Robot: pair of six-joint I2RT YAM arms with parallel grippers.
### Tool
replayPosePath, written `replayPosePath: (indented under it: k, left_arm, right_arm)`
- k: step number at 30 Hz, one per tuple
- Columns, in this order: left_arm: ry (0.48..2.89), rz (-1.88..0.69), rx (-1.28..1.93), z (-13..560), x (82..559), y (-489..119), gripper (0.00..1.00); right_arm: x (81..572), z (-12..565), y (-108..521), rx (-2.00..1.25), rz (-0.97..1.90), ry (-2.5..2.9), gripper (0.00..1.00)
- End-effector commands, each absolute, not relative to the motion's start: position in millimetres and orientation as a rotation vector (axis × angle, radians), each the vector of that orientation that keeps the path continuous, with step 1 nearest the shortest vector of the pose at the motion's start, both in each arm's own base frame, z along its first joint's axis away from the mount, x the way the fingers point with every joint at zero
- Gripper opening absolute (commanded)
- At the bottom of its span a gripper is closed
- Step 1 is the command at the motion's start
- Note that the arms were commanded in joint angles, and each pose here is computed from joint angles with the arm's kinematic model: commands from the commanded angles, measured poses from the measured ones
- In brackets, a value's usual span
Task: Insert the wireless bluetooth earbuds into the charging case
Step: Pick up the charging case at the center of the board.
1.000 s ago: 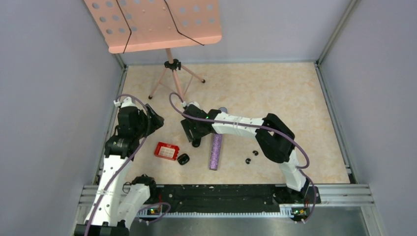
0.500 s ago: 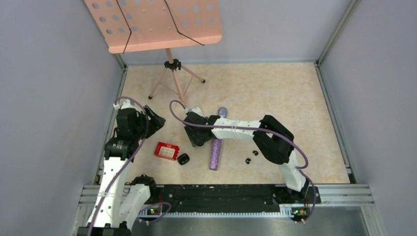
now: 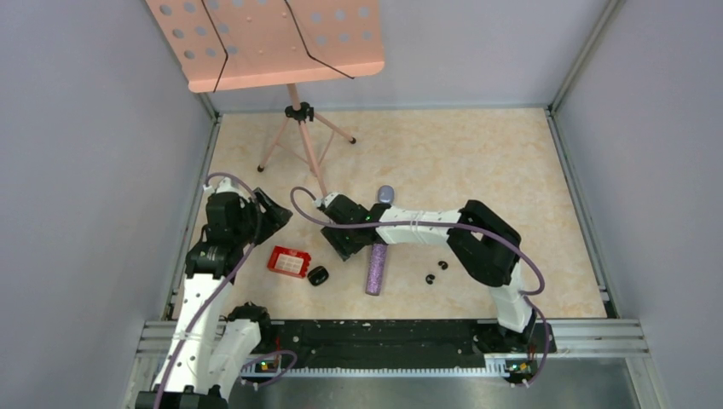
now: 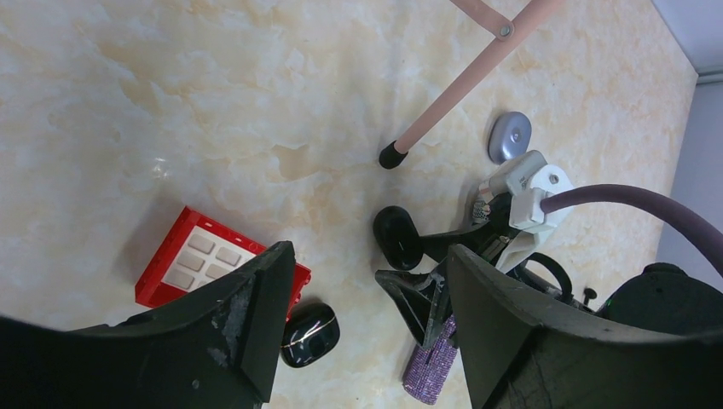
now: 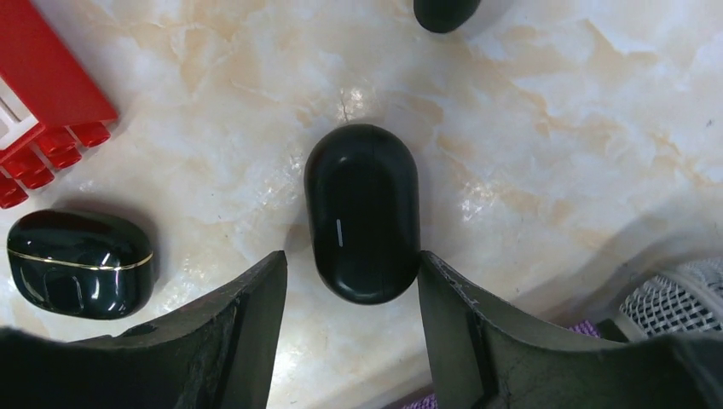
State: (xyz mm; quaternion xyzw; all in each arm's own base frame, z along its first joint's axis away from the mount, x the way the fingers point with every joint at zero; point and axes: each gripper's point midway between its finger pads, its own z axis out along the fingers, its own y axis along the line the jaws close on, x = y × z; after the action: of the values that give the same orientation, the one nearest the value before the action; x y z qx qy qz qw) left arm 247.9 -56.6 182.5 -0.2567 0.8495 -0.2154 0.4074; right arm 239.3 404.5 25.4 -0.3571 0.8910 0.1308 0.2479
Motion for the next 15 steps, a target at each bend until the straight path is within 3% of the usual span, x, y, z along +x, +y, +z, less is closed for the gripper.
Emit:
replayPosePath:
  k: [1,7,15]
  left_arm:
    - [2.079,-0.591,-0.625,193,255,-60,0.71]
    - [2.077,-0.593,-0.622,192,256,-60,0.71]
    - [2.086,-0.594,-0.621,189,256,-61,0.71]
  right_arm:
    - [252,42,403,-1.035,0.404,2.339,0.57]
    - [267,37,400,-1.064,0.397,2.308,0.57]
    - [262,36,408,-1.125,0.450,2.301,0.48]
